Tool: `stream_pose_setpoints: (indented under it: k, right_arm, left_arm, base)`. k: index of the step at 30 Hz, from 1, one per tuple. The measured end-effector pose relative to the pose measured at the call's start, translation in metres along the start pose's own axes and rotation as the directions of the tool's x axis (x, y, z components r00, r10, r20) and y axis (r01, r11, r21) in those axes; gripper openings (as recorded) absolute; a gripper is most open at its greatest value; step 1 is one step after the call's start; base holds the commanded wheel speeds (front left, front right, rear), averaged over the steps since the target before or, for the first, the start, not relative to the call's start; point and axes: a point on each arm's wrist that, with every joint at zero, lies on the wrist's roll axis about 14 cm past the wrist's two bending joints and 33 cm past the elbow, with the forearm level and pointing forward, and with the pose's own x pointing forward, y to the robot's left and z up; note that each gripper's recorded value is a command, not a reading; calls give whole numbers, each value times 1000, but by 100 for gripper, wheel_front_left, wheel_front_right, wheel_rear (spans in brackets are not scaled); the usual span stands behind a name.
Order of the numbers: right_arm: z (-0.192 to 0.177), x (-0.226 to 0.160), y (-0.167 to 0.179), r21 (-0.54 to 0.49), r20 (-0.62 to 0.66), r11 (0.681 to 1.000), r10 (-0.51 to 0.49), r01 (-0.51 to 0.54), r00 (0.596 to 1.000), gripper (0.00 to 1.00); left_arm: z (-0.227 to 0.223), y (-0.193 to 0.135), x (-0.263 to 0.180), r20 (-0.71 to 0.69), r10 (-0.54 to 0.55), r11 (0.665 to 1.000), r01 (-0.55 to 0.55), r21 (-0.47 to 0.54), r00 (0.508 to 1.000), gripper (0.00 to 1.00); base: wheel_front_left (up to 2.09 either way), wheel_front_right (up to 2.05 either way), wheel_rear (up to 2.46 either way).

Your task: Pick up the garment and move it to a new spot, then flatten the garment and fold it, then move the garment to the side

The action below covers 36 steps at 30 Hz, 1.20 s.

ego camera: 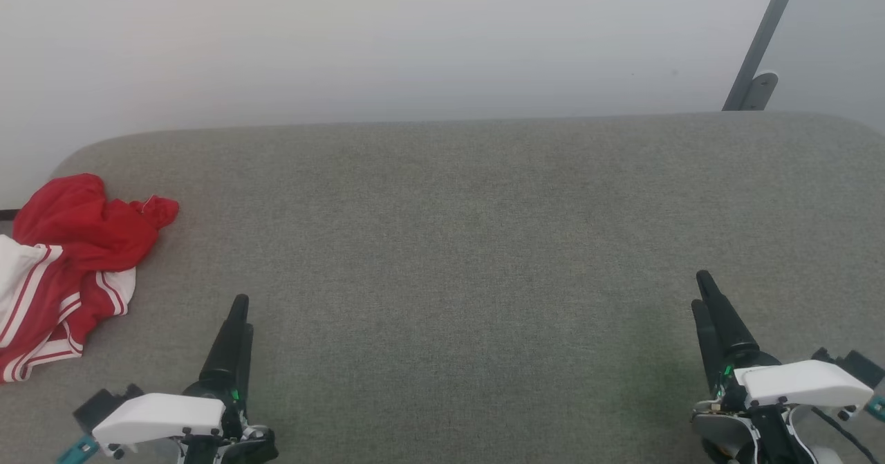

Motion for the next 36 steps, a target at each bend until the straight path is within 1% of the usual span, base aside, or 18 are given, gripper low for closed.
stream_pose_setpoints:
  k: [1,3,4,6,7,9,10,11,17,18,20,24,29,31,33,35,36]
  right_arm:
    - [0,0,0,0,0,1000,0,0,1000,100]
    - [1,1,0,-56,-3,998,0,-1,1000,100]
    - [1,1,0,-56,-3,998,0,-1,1000,100]
    - [1,2,0,-121,-6,993,-3,2,1000,100]
    - [1,2,0,-121,-6,993,-3,2,1000,100]
    - [2,3,1,-165,-8,986,0,-1,1000,100]
    - [2,4,0,-222,-15,975,-3,0,1000,100]
    - [2,5,-1,-249,-17,968,-7,2,1000,100]
    - [4,7,-2,-389,-22,921,-14,4,1000,100]
    - [4,7,-2,-389,-22,921,-14,4,1000,100]
    - [6,8,-2,-426,-19,905,-14,4,1000,100]
    - [8,7,-5,-497,-19,868,-23,10,1000,100]
    - [11,7,-6,-563,-15,826,-25,12,1000,100]
    - [13,7,-6,-583,-12,812,-26,14,1000,100]
    - [15,7,-5,-603,-6,797,-24,15,1000,100]
    - [18,7,-4,-618,2,786,-20,17,1000,100]
    - [19,7,-4,-626,5,779,-18,17,1000,100]
  left_arm:
    - [0,0,0,0,0,1000,0,0,1000,100]
    - [3,0,0,10,7,998,-8,59,1000,100]
    - [3,0,0,10,7,998,-8,59,1000,100]
    - [5,1,0,11,17,991,-18,130,1000,100]
    - [5,1,0,11,17,991,-18,130,1000,100]
    - [8,1,0,15,20,984,-23,175,1000,100]
    - [9,2,1,17,28,971,-32,236,999,100]
    - [10,2,1,20,32,965,-36,260,999,100]
    - [15,5,1,24,50,903,-55,427,998,100]
    - [15,5,1,24,50,903,-55,427,998,100]
    - [17,5,1,31,50,884,-59,464,998,100]
    - [21,5,1,40,46,841,-60,538,998,100]
    - [26,6,1,44,41,768,-60,638,998,100]
    - [27,6,1,50,37,752,-61,656,998,100]
    - [29,4,2,58,28,729,-60,681,998,100]
    - [31,2,2,60,20,716,-56,696,998,100]
    - [31,2,3,61,15,700,-54,712,998,100]
  base:
    - [0,0,0]
    - [0,0,0]
    - [0,0,0]
    - [0,0,0]
    - [0,0,0]
    - [0,0,0]
    - [0,0,0]
    - [0,0,0]
    - [0,0,0]
    - [0,0,0]
    - [0,0,0]
    - [0,0,0]
    - [0,0,0]
    - [0,0,0]
    - [0,0,0]
    - [0,0,0]
    - [0,0,0]
